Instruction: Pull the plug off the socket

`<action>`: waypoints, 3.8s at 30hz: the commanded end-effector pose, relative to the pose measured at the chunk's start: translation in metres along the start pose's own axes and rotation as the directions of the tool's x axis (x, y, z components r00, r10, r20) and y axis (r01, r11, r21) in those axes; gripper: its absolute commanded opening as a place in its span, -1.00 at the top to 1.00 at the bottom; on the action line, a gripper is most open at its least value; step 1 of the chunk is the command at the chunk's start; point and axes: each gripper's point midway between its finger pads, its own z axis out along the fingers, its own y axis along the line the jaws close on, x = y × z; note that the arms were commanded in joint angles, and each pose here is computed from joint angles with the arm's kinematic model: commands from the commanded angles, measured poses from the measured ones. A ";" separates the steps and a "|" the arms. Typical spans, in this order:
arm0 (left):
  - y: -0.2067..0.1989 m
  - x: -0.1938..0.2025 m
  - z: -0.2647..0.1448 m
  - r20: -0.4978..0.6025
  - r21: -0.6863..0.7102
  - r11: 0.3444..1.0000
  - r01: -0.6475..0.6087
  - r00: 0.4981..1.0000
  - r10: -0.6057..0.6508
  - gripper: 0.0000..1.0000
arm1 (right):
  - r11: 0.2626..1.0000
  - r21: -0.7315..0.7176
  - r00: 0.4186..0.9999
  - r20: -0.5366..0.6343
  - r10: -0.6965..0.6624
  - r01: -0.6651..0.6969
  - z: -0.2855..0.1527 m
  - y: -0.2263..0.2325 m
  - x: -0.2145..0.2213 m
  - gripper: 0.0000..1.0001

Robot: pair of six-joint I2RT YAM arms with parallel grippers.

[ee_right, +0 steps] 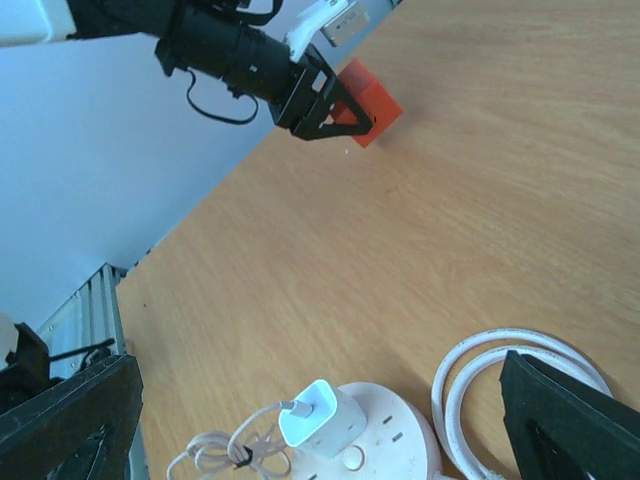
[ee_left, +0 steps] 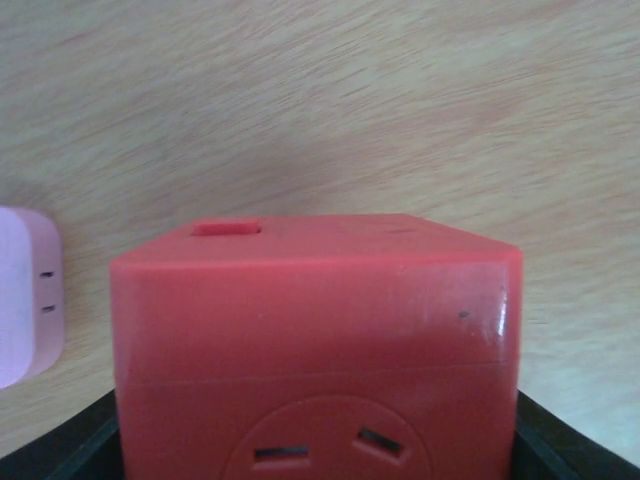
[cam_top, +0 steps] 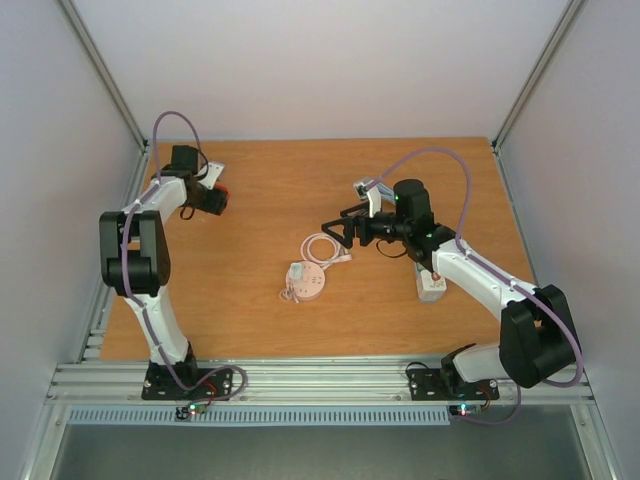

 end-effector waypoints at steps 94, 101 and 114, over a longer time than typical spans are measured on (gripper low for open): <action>-0.282 0.111 -0.065 0.555 0.440 0.176 -0.881 0.421 0.718 -0.46 | 0.953 -0.155 0.889 -0.348 -0.298 0.259 0.035 -0.010 0.137 0.20; -0.287 0.112 -0.065 0.551 0.464 0.197 -0.863 0.456 0.699 -0.21 | 0.919 -0.187 0.871 -0.299 -0.389 0.346 0.035 0.002 0.140 0.18; -0.276 0.144 -0.079 0.530 0.478 0.166 -0.863 0.433 0.729 0.35 | 0.814 -0.232 0.791 -0.205 -0.576 0.532 0.048 0.038 0.162 0.14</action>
